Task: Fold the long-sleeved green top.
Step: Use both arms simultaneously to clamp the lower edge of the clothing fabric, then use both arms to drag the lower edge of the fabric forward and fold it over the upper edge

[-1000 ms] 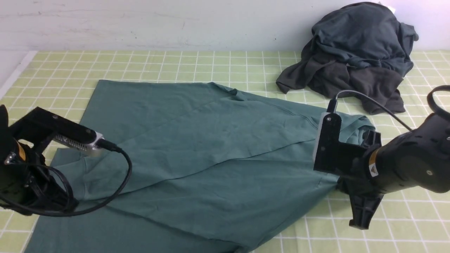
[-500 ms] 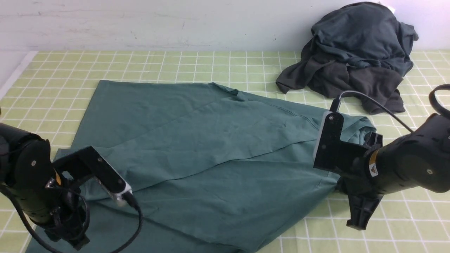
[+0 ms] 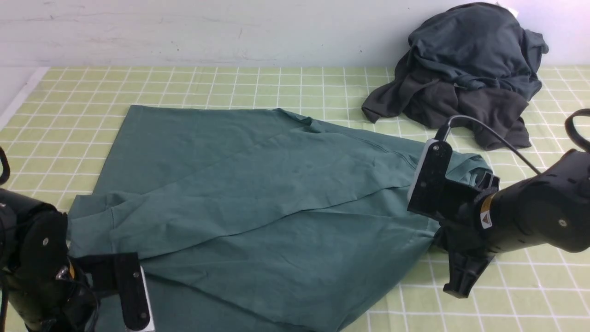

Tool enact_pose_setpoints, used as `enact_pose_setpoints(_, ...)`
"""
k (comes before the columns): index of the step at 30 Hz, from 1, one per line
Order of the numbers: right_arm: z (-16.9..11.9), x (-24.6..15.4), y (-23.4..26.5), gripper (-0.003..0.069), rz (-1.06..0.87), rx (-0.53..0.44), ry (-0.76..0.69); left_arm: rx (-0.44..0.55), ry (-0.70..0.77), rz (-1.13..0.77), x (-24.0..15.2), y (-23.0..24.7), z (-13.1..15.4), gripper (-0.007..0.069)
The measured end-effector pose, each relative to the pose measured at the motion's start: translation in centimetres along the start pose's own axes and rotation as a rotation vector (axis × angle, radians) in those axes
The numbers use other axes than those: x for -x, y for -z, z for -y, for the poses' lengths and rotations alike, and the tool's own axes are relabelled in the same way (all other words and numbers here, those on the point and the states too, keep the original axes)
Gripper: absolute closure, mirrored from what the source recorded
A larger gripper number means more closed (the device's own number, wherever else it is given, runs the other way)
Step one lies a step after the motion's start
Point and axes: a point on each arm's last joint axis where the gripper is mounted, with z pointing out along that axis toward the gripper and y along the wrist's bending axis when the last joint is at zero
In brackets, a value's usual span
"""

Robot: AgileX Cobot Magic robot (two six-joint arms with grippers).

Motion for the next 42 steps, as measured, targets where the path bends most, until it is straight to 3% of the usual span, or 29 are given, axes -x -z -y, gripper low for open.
enact_pose_setpoints(5, 0.0, 0.0, 0.0, 0.0654, 0.002, -0.001, -0.003, 0.029, -0.073, -0.042, -0.8, -0.7, 0.6, 0.0242)
enact_pose_setpoints(9, 0.0, 0.0, 0.0, 0.0654, 0.004, 0.000, -0.007, 0.051, -0.083, -0.062, -1.0, -0.7, 0.5, 0.0325)
enact_pose_setpoints(13, 0.0, 0.0, 0.0, 0.0654, 0.004, 0.001, -0.010, 0.086, -0.071, -0.060, -1.2, -0.4, 0.5, 0.0531)
enact_pose_setpoints(17, 0.0, 0.0, 0.0, 0.0654, 0.003, 0.002, -0.010, 0.130, -0.059, -0.037, -1.4, 0.5, 0.5, 0.0617)
enact_pose_setpoints(20, 0.0, 0.0, 0.0, 0.0654, 0.002, 0.003, -0.011, 0.169, 0.002, -0.011, -1.5, 1.4, 0.5, 0.0624)
enact_pose_setpoints(25, -0.1, -0.1, 0.0, 0.0654, -0.014, 0.008, -0.026, 0.342, 0.399, 0.166, -1.0, 6.0, -1.5, 0.0626)
enact_pose_setpoints(29, 0.4, -0.1, 0.2, 0.0654, -0.024, -0.016, -0.023, 0.431, 0.621, 0.303, 0.0, 9.5, -4.1, 0.0626)
enact_pose_setpoints(31, 1.0, 0.1, 0.4, 0.0654, -0.023, -0.036, -0.031, 0.459, 0.663, 0.333, 0.6, 10.1, -5.3, 0.0626)
enact_pose_setpoints(36, 5.2, 0.9, 1.6, 0.0654, 0.022, -0.141, -0.135, 0.554, 0.715, 0.433, 2.7, 11.2, -9.4, 0.0626)
enact_pose_setpoints(42, 11.9, 2.6, 0.4, 0.0654, 0.066, -0.255, -0.213, 0.626, 0.773, 0.536, 7.0, 10.2, -16.3, 0.0626)
